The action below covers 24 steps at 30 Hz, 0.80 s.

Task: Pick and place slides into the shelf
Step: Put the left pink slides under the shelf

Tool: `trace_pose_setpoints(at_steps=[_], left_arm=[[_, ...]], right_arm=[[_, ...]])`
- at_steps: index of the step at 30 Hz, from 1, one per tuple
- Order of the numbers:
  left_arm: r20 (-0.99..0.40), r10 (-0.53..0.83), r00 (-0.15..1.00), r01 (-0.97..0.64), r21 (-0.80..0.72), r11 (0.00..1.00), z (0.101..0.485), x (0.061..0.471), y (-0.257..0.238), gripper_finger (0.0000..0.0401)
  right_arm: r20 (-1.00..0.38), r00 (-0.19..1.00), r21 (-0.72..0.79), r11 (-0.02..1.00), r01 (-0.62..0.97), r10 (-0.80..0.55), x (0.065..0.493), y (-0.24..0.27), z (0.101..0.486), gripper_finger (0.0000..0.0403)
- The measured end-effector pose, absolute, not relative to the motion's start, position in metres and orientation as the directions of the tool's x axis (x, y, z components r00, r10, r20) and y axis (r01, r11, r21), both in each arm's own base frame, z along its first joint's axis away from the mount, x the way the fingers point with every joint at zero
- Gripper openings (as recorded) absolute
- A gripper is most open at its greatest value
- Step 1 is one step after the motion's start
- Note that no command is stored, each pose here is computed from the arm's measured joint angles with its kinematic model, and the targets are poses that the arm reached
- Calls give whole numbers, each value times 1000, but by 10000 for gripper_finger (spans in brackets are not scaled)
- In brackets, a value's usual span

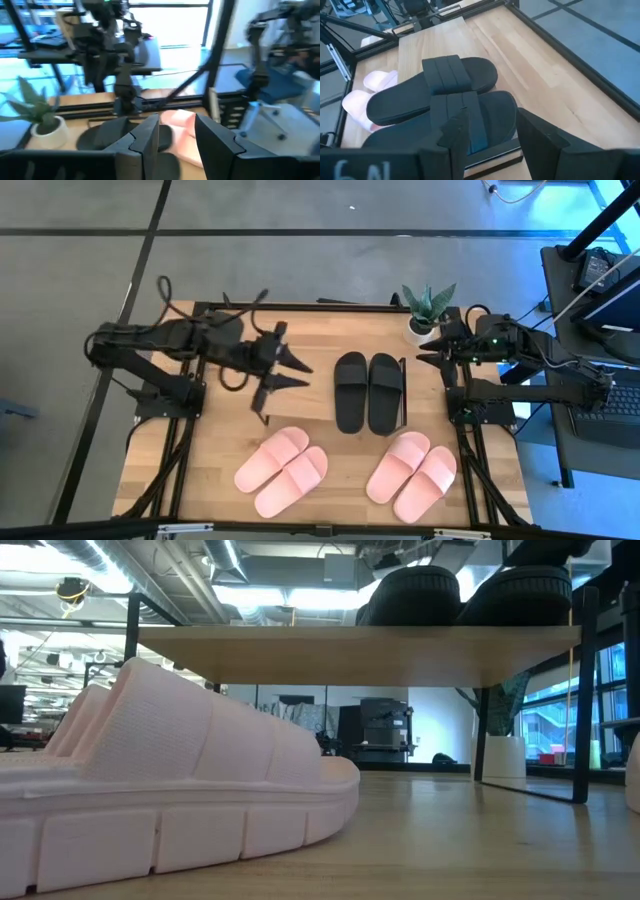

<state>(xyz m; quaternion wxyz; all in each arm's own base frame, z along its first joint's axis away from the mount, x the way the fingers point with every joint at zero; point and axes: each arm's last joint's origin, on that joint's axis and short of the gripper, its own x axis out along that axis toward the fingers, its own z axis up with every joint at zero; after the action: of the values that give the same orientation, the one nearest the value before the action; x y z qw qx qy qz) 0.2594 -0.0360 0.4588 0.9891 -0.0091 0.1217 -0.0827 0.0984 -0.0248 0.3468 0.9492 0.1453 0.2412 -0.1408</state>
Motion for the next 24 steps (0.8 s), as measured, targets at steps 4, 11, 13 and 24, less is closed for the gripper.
trace_pose_setpoints(at_steps=[4,11,13,24], left_arm=[[-263,-204,943,179,-119,977,461,246,-39,119],[-232,-216,949,187,-138,973,466,242,-42,119],[-238,-213,948,184,-137,973,465,243,-42,119],[-407,-242,881,269,9,963,446,236,-72,119]], right_arm=[[-504,841,187,926,328,-196,100,-25,346,159],[-524,830,174,929,327,-193,105,-27,344,159],[-529,826,169,930,325,-193,107,-27,344,159],[-538,816,149,929,337,-210,109,-28,343,159]])
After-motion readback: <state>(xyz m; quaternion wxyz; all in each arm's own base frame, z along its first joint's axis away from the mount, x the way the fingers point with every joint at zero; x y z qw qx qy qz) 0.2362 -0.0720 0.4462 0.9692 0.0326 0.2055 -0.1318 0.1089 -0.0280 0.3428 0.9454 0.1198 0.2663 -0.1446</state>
